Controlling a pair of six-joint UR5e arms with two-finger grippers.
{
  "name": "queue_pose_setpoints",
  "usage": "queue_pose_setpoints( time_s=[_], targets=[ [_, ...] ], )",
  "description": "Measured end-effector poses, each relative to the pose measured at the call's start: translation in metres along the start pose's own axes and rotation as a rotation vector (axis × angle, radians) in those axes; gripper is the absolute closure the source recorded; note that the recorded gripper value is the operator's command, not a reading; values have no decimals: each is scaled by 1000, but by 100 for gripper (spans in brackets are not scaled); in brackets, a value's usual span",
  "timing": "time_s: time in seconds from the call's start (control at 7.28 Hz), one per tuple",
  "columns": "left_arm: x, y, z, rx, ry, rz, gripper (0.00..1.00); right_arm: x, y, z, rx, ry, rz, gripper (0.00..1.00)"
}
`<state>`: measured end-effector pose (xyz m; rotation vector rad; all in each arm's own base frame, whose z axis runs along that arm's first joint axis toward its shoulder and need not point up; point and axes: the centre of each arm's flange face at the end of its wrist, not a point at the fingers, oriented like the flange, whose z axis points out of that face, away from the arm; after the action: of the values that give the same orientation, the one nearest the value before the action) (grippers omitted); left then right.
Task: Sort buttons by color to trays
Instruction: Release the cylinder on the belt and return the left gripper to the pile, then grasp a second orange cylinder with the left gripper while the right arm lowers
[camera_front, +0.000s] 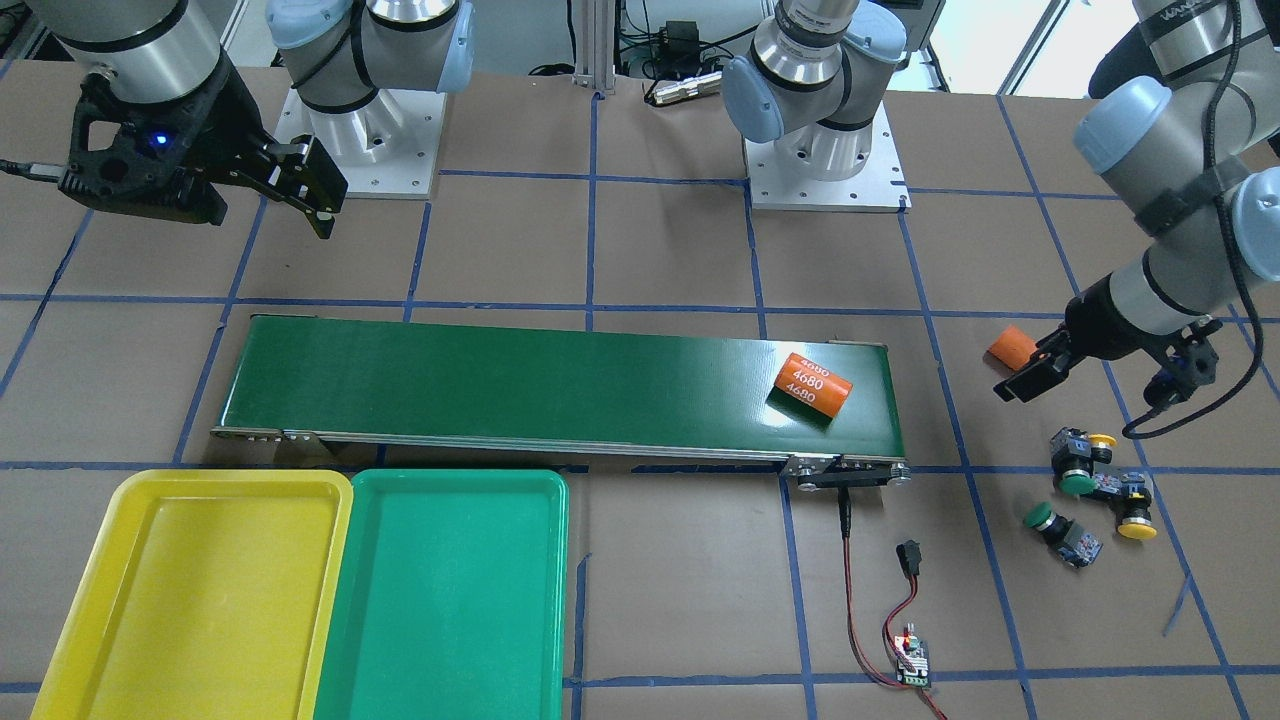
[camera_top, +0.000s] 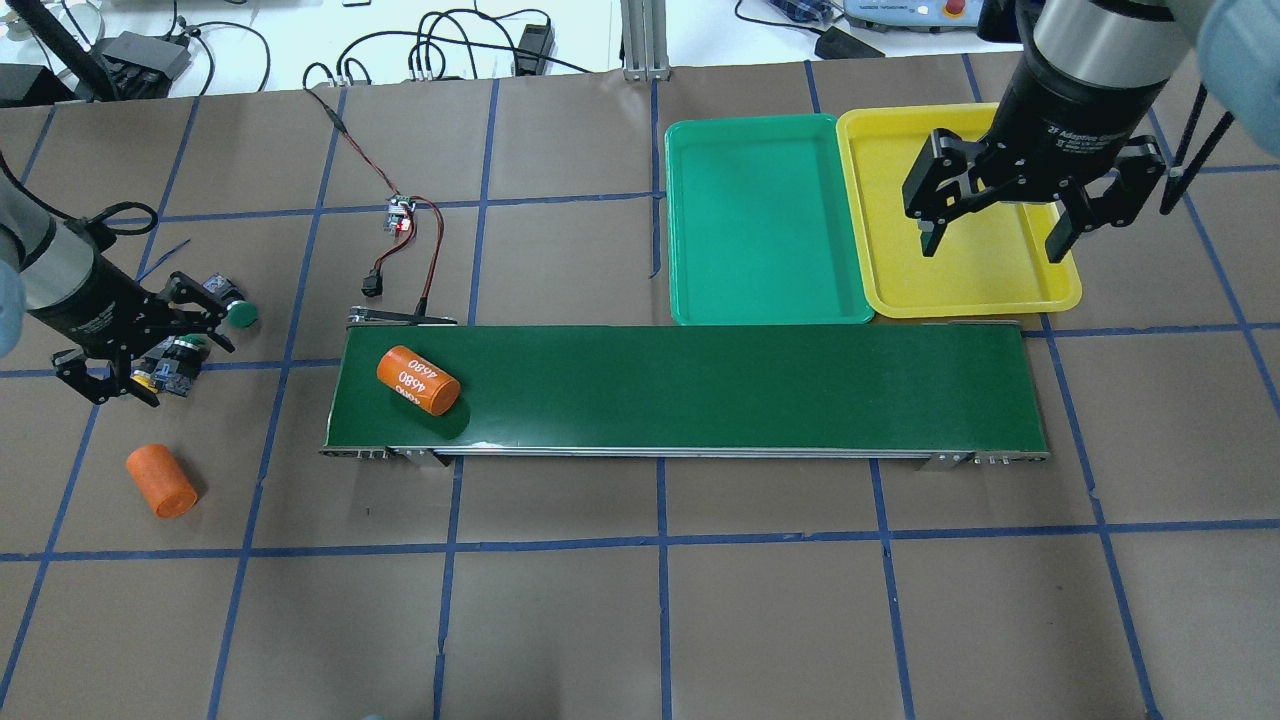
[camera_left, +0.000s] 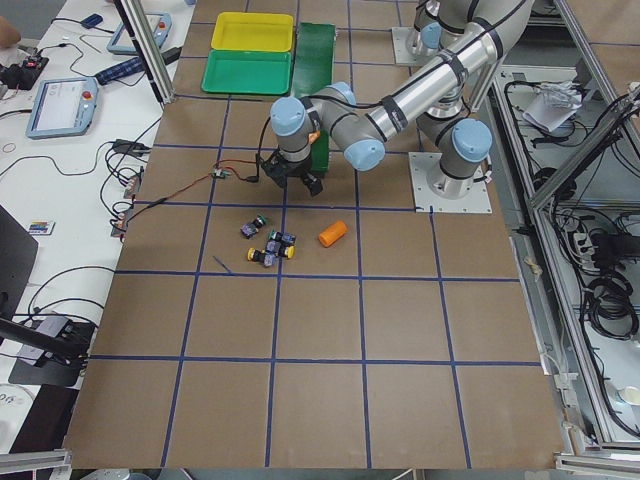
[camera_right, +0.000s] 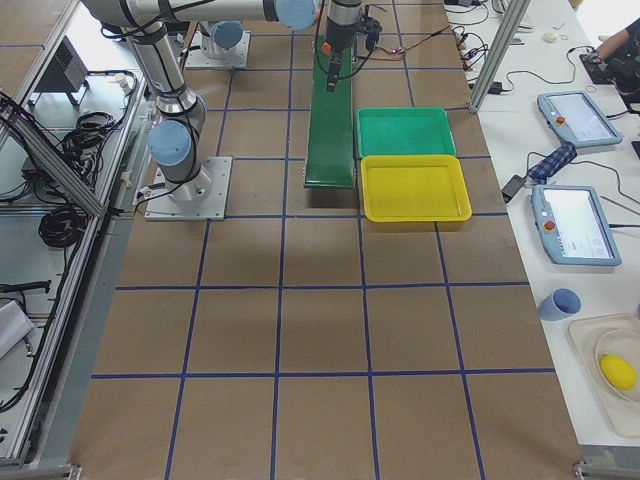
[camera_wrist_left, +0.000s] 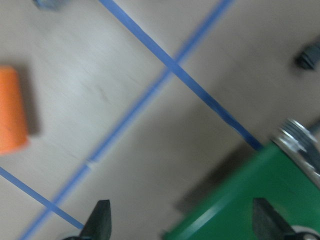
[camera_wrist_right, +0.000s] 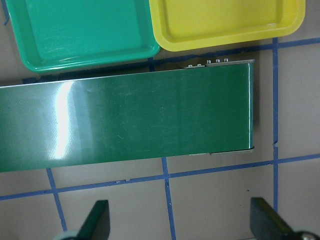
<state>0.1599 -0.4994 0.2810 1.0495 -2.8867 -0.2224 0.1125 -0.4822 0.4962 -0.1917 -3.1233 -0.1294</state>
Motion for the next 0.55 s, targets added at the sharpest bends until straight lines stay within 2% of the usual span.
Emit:
queue_pose_setpoints(
  time_s=[0.27,0.55],
  targets=[
    [-45,-23,18,-40,-15,2,0,-1,-3,-1,18,-4,-1,0],
    [-81,-38,46,-100,-5,-54,0,-1,-10,12,-10,4,-11,0]
  ],
)
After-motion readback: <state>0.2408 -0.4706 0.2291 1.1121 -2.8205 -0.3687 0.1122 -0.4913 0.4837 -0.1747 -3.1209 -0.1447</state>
